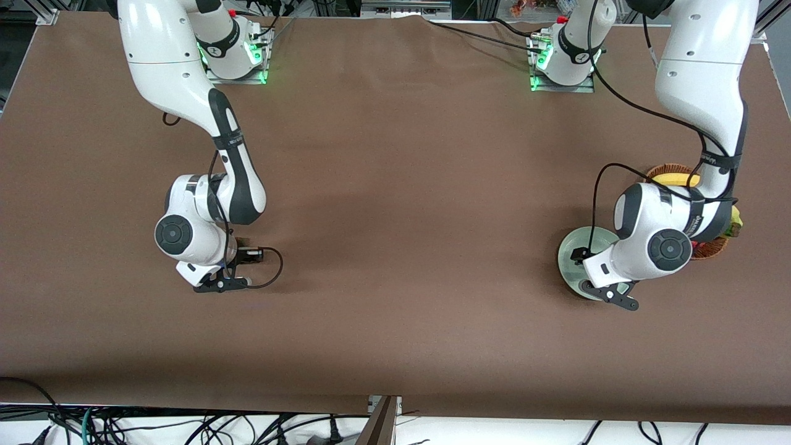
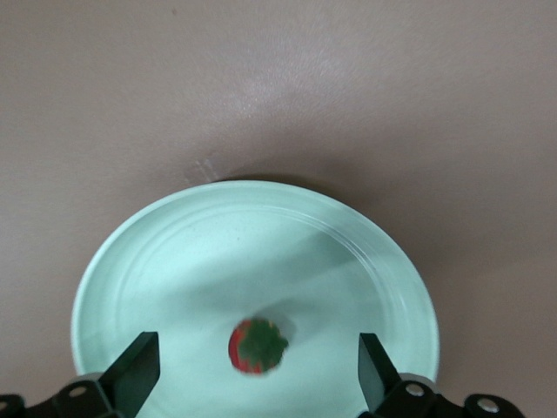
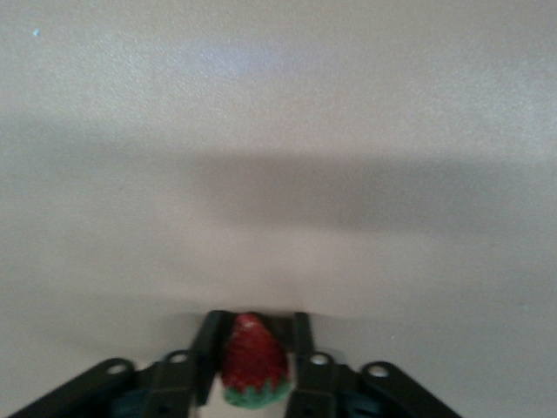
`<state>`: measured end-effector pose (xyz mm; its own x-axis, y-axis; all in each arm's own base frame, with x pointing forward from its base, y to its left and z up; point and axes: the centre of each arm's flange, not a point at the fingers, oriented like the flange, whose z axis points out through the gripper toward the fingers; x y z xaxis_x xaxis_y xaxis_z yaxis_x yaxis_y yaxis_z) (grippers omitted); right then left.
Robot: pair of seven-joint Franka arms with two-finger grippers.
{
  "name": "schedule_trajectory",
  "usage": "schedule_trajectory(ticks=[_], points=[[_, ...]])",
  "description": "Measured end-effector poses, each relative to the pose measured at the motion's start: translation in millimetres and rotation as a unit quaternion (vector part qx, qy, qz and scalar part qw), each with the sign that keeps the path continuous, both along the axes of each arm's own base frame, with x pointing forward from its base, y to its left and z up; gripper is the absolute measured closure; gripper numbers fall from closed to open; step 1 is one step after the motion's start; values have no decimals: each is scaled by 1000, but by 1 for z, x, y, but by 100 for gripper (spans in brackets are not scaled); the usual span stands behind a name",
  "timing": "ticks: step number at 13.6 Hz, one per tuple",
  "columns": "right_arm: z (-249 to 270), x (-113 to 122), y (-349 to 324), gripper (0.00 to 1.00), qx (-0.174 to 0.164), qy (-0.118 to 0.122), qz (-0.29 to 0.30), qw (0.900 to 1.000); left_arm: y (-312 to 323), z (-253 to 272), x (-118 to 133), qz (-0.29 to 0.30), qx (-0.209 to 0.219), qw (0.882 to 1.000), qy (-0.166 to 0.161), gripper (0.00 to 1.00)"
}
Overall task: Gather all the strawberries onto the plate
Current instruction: 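Carry the strawberry onto the green plate and open the left gripper, then set the strawberry mid-table with the right gripper while the left gripper rises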
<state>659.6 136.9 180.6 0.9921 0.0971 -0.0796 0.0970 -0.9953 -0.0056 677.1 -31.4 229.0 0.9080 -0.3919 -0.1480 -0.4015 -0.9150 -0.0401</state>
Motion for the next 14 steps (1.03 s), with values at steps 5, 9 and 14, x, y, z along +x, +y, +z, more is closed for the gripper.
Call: schedule_trajectory(ticks=[5, 9, 14], points=[[7, -1, 25, 69, 30, 21, -4, 999, -23, 94, -8, -5, -7, 1000, 1, 0], [51, 12, 76, 69, 88, 40, -55, 994, -32, 163, -3, 13, -39, 999, 6, 0], [96, 6, 227, 69, 173, 18, -159, 972, -49, 180, -1, 31, -57, 998, 6, 0]])
